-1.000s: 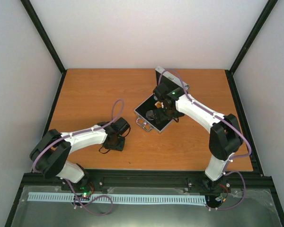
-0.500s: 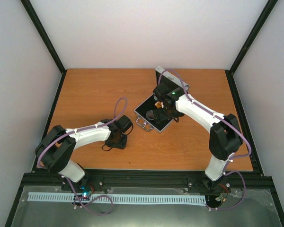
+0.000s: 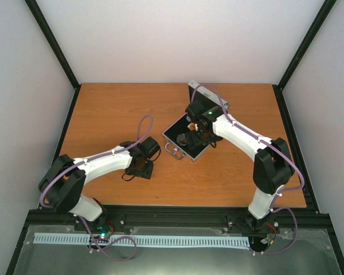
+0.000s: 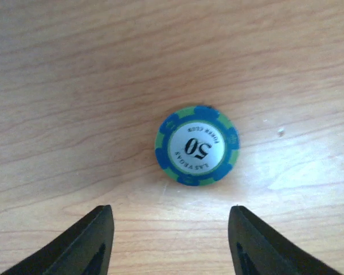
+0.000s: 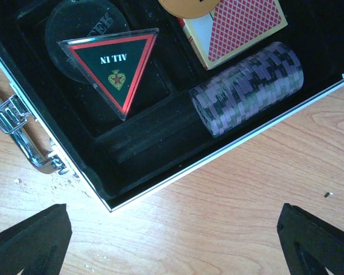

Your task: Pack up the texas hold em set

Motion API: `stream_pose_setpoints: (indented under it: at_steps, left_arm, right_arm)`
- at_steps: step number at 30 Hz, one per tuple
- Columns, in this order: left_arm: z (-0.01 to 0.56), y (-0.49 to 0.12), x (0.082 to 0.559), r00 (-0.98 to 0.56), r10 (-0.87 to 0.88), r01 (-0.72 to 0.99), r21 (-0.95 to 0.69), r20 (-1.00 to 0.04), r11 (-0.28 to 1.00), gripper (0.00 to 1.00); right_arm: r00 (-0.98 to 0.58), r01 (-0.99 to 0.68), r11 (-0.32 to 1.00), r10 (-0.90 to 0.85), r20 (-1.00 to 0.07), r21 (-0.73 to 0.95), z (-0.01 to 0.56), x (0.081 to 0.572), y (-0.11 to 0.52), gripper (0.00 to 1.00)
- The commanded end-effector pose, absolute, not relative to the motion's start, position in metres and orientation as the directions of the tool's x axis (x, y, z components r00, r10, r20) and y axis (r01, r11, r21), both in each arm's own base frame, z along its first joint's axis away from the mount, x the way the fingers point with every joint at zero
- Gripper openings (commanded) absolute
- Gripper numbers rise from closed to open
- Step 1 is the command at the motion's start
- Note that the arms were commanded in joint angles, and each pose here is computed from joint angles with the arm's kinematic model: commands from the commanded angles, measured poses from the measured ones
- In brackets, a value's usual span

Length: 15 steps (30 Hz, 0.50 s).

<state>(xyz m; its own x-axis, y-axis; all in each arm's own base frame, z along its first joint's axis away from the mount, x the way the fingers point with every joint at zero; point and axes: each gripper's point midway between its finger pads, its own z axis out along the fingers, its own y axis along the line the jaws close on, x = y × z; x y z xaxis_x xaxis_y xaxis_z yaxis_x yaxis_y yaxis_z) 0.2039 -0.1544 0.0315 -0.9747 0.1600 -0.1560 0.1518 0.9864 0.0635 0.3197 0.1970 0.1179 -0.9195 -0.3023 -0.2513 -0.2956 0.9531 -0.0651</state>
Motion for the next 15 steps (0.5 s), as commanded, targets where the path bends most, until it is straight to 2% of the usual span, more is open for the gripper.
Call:
stream_pose_setpoints:
  at_steps: [1,4,15]
  left_arm:
    - [0.055,-0.163,0.215,-0.957,0.192,0.185,0.054,-0.217,0.981,0.65]
    - [0.059,-0.167,0.219,-0.954,0.193,0.189,0.04,-0.232,0.981,0.71]
    - [0.038,-0.184,0.223,-0.95,0.256,0.257,0.02,-0.178,0.966,0.73]
  right_arm:
    - [-0.919,-0.302,0.951,-0.307,-0.249,-0.061,0.113,0.326,0.199,1.0]
    - [-0.918,-0.305,0.95,-0.311,-0.247,-0.064,0.113,0.326,0.199,1.0]
    - [-0.915,-0.309,0.948,-0.318,-0.248,-0.075,0.114,0.327,0.197,1.0]
